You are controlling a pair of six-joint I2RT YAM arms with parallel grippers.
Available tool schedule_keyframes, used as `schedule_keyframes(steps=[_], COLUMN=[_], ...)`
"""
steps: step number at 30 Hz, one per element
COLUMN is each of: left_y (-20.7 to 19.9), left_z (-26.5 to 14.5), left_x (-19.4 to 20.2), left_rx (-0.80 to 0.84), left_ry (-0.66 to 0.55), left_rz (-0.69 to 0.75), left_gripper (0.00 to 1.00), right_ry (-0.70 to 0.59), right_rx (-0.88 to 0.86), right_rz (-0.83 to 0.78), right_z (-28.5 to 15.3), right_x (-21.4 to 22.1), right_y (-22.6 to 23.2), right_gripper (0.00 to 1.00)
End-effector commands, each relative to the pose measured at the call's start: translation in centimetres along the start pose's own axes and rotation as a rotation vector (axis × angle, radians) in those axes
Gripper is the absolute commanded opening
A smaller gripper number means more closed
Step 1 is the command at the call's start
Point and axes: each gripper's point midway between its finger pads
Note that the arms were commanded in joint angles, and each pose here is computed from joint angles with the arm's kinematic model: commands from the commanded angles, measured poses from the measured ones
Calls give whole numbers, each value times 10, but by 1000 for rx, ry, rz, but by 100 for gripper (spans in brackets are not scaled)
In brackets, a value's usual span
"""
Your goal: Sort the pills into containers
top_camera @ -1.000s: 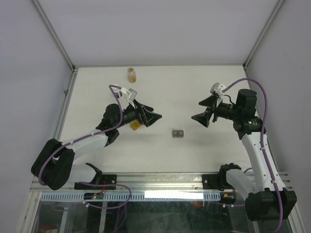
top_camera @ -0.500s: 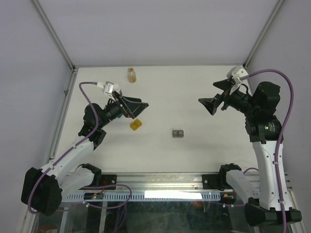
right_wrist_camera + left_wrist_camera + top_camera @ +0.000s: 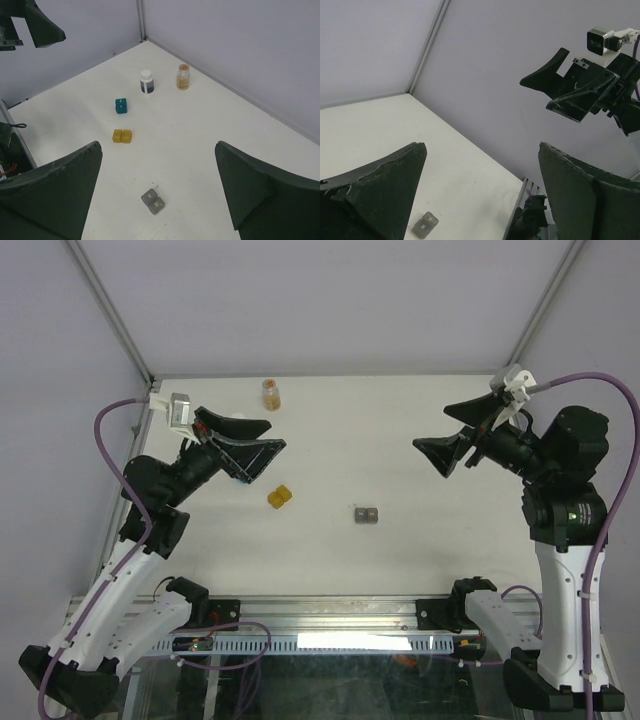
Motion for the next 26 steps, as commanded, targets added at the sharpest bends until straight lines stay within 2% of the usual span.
schedule_keyframes(steps=[1,5,11,16,26], left_y=[-21,-28,-31,-28,-26], left_z=[-4,-5,-7,-9,-16], left_x=[-18,-21,-26,-38,-42], left_rx=[25,37,14,-47,-90], left_ry=[6,6,19,15,20], left_rz=[65,60,79,151,221], left_gripper=[99,99,99,99,99], right_ry=[-42,-48,-83,-92,-69], right_rx=[47,76,211,278,190], right_rz=[22,48,85,77,59], right_z=[-12,-15,-24,-28,-17], right_x=[-28,-38,-66,-80,-80], right_y=[4,3,-16,-27,-24], right_gripper=[99,99,99,99,99])
Point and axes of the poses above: each gripper's point midway between its finger pads, its own z axis out along the fingers, its own y axis along the line the jaws close on, x = y × z, and after that the axes turned 3 degrees about -z, right-handed
